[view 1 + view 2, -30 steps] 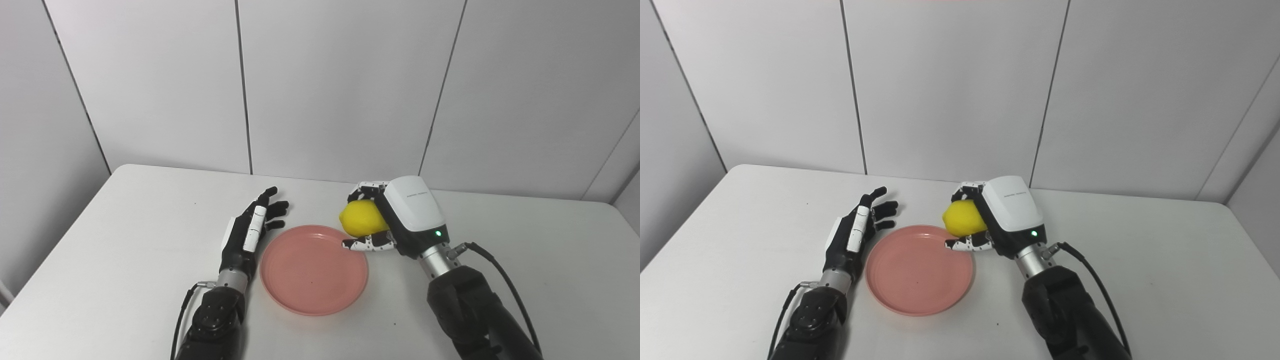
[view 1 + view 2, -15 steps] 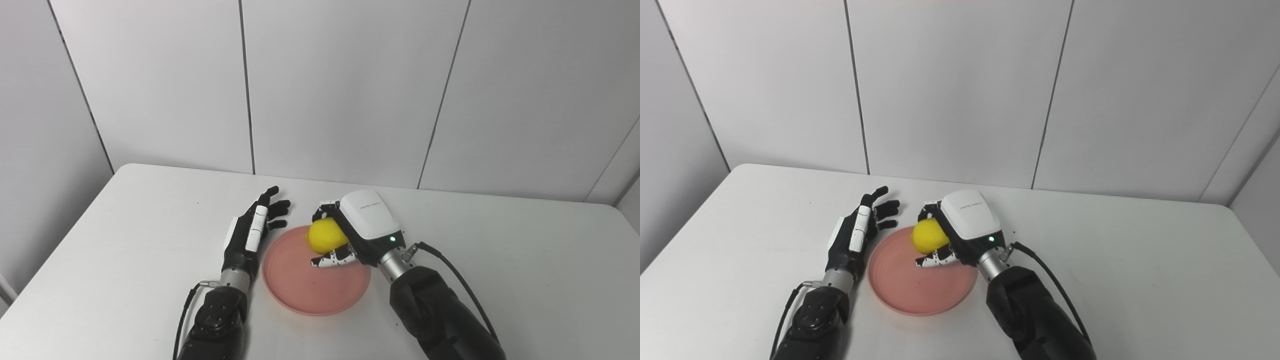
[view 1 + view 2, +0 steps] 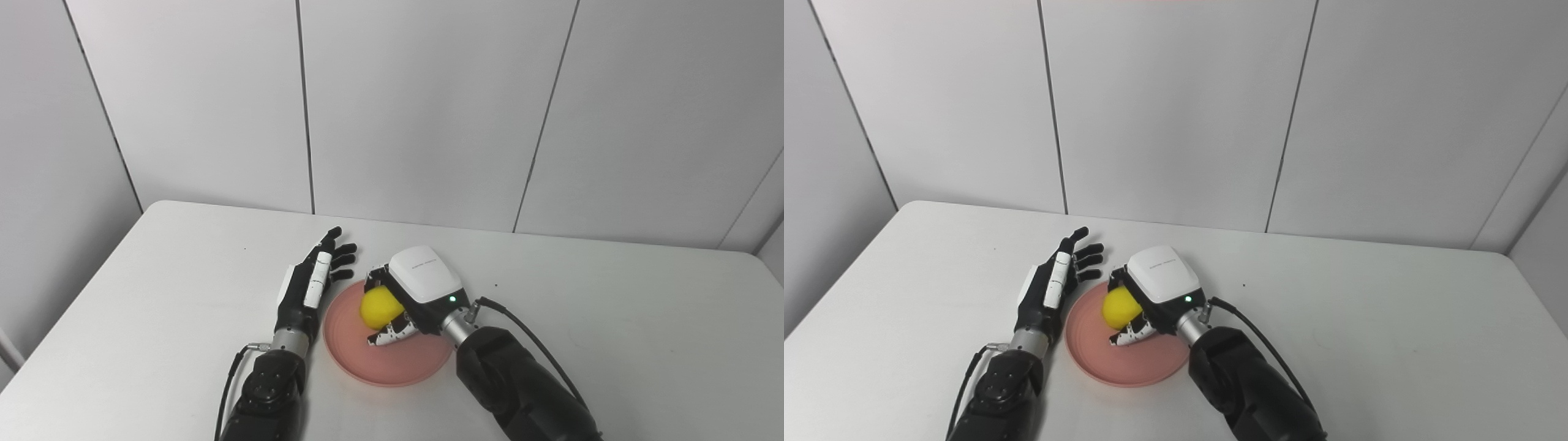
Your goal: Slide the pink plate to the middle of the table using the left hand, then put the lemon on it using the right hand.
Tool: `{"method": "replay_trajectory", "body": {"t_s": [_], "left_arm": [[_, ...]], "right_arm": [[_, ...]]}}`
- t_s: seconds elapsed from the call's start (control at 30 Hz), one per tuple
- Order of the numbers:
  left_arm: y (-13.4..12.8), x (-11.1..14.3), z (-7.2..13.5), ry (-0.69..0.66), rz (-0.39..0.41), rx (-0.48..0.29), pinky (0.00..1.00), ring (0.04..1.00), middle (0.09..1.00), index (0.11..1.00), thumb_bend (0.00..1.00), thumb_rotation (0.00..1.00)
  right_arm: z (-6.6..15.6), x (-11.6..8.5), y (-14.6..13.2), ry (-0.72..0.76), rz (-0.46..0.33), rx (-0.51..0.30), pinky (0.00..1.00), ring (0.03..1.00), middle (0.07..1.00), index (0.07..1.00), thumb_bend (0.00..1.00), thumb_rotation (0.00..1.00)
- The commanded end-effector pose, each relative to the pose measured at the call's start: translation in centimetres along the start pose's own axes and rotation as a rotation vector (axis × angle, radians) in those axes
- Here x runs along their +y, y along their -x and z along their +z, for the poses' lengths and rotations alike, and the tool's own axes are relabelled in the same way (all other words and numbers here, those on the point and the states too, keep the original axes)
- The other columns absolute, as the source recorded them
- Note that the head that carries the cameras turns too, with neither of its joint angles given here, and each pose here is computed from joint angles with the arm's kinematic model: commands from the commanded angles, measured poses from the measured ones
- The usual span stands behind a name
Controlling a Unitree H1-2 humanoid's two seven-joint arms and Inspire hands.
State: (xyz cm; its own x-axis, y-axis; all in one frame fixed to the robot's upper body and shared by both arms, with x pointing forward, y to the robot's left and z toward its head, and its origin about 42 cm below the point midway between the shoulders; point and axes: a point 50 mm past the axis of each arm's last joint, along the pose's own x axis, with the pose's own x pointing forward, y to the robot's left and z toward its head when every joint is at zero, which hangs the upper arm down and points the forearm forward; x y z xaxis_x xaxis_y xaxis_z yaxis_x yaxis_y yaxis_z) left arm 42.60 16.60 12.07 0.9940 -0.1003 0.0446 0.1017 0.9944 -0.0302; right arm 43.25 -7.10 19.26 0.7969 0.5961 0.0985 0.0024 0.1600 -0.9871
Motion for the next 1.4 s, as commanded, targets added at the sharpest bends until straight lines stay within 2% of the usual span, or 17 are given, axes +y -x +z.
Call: {"method": "replay_trajectory", "body": {"t_s": [0.0,0.07,0.1,0.27,0.33,0.4,0.5,0.77,0.9,1.03,1.07,1.13,1.37], "left_arm": [[1.3,-2.6,-3.1,0.036,-0.05,0.133,0.74,0.805,0.796,0.76,0.81,0.97],[1.2,-2.7,-3.2,0.039,-0.049,0.135,0.74,0.801,0.801,0.8,0.81,0.97],[1.2,-2.7,-3.2,0.04,-0.049,0.135,0.74,0.803,0.806,0.817,0.8,0.97],[1.1,-2.8,-3.0,0.041,-0.059,0.121,0.76,0.814,0.816,0.818,0.82,0.98],[1.2,-2.7,-3.0,0.042,-0.061,0.117,0.76,0.815,0.827,0.819,0.82,0.99],[1.2,-2.6,-3.0,0.034,-0.062,0.115,0.75,0.817,0.843,0.819,0.8,1.0],[1.2,-2.5,-3.0,0.037,-0.061,0.111,0.76,0.817,0.848,0.819,0.79,1.0],[1.2,-2.3,-3.0,0.039,-0.056,0.117,0.74,0.811,0.837,0.813,0.78,1.0],[1.1,-2.2,-3.0,0.038,-0.053,0.12,0.74,0.808,0.837,0.813,0.77,1.0],[0.9,-2.1,-3.0,0.039,-0.062,0.128,0.76,0.883,0.92,0.835,0.77,1.0],[0.9,-2.1,-3.0,0.04,-0.064,0.13,0.79,0.927,0.954,0.846,0.78,1.0],[0.9,-2.1,-3.0,0.036,-0.066,0.132,0.8,0.981,0.994,0.847,0.79,1.0],[0.8,-2.0,-2.8,0.02,-0.073,0.127,0.8,0.968,0.979,0.855,0.79,1.0]], "right_arm": [[0.7,-2.5,-1.8,0.022,-0.041,-0.068,0.15,0.211,0.305,0.483,0.51,0.14],[0.7,-2.4,-2.1,0.004,-0.02,-0.065,0.16,0.23,0.326,0.485,0.51,0.15],[0.7,-2.4,-2.2,-0.007,-0.009,-0.062,0.2,0.271,0.369,0.487,0.51,0.15],[0.5,-2.3,-2.4,-0.063,0.027,-0.051,0.26,0.347,0.446,0.49,0.5,0.15],[0.4,-2.2,-2.4,-0.069,0.032,-0.055,0.25,0.326,0.421,0.488,0.5,0.15],[0.3,-2.0,-2.4,-0.076,0.034,-0.058,0.28,0.362,0.452,0.492,0.51,0.14],[0.2,-1.8,-2.3,-0.087,0.033,-0.055,0.27,0.346,0.444,0.493,0.51,0.14],[0.0,-1.7,-2.2,-0.085,0.035,-0.04,0.32,0.402,0.486,0.493,0.5,0.15],[-0.2,-1.9,-2.1,-0.074,0.029,-0.037,0.29,0.373,0.462,0.493,0.5,0.16],[-0.4,-2.1,-2.0,-0.05,0.032,-0.024,0.32,0.418,0.502,0.495,0.51,0.17],[-0.4,-2.2,-2.0,-0.051,0.032,-0.02,0.33,0.432,0.523,0.582,0.62,0.38],[-0.6,-2.4,-1.9,-0.05,0.032,-0.015,0.37,0.49,0.591,0.664,0.75,0.55],[-0.9,-2.8,-1.6,-0.02,0.026,-0.028,0.47,0.564,0.64,0.696,0.84,0.66]]}}
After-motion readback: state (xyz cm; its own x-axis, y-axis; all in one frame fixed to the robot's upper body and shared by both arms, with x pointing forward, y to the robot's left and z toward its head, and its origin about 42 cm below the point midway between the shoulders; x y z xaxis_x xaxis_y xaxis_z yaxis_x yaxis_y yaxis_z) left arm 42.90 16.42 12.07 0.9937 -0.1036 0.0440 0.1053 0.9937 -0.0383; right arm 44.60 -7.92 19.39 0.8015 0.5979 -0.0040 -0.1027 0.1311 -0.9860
